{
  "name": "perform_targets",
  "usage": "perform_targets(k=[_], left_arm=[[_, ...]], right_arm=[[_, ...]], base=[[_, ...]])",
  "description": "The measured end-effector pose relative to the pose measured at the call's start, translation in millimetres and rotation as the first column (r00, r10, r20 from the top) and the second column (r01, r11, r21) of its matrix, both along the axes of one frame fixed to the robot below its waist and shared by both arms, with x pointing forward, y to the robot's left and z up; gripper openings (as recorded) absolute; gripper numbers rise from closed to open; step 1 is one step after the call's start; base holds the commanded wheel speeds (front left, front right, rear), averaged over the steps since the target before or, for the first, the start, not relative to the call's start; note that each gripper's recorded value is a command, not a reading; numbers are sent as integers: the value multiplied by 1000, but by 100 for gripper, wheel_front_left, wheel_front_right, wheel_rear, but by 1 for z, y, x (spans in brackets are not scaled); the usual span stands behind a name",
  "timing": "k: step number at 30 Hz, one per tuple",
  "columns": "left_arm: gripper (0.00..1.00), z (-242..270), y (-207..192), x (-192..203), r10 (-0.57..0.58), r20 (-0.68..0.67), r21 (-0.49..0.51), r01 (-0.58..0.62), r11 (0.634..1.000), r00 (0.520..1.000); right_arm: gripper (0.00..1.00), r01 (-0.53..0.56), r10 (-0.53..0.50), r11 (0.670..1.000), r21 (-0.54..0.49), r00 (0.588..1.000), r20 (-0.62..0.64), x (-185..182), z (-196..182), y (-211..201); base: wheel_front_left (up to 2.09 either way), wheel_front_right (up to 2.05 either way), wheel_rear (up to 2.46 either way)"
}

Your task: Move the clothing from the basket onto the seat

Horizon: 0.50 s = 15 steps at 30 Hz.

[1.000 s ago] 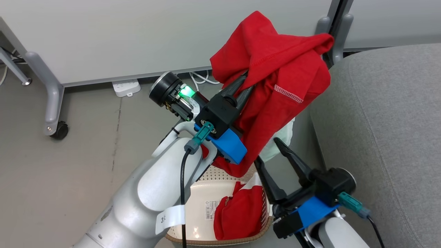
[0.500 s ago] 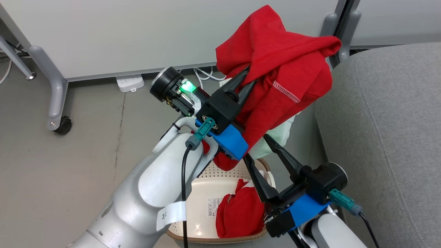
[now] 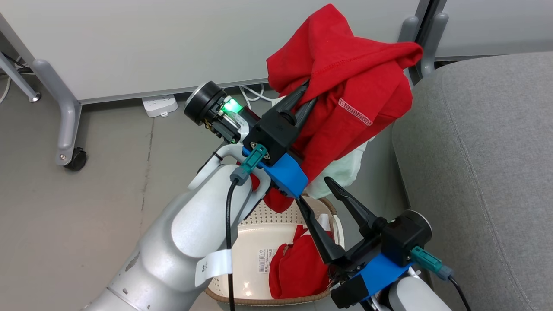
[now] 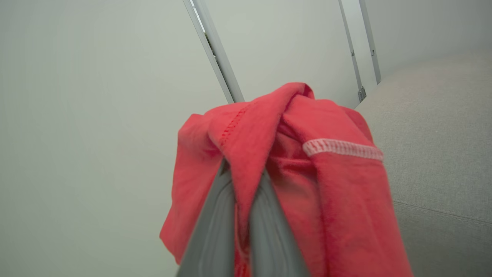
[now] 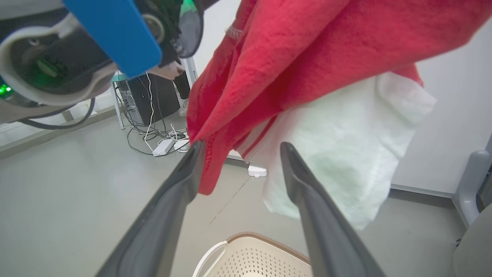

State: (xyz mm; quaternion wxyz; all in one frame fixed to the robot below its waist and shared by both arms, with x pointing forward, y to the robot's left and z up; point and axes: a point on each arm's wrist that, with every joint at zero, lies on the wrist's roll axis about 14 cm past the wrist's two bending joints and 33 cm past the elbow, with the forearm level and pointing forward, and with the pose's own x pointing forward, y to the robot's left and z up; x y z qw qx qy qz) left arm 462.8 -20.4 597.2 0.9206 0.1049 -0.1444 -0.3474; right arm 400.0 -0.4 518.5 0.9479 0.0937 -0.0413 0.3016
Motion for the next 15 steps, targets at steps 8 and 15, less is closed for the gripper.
perform_targets(k=[8,15], left_arm=[[0,1,0,-1,-1,2,2,1,1000,1000],[0,2,1,-1,3,5,1,-3,1000,1000]], right_arm=[[100,-25,25,1000,18,1000,16,-4,8,7],[100,-18,17,1000,17,1000,14,0,7,5]], base=[[0,0,0],[0,0,0]])
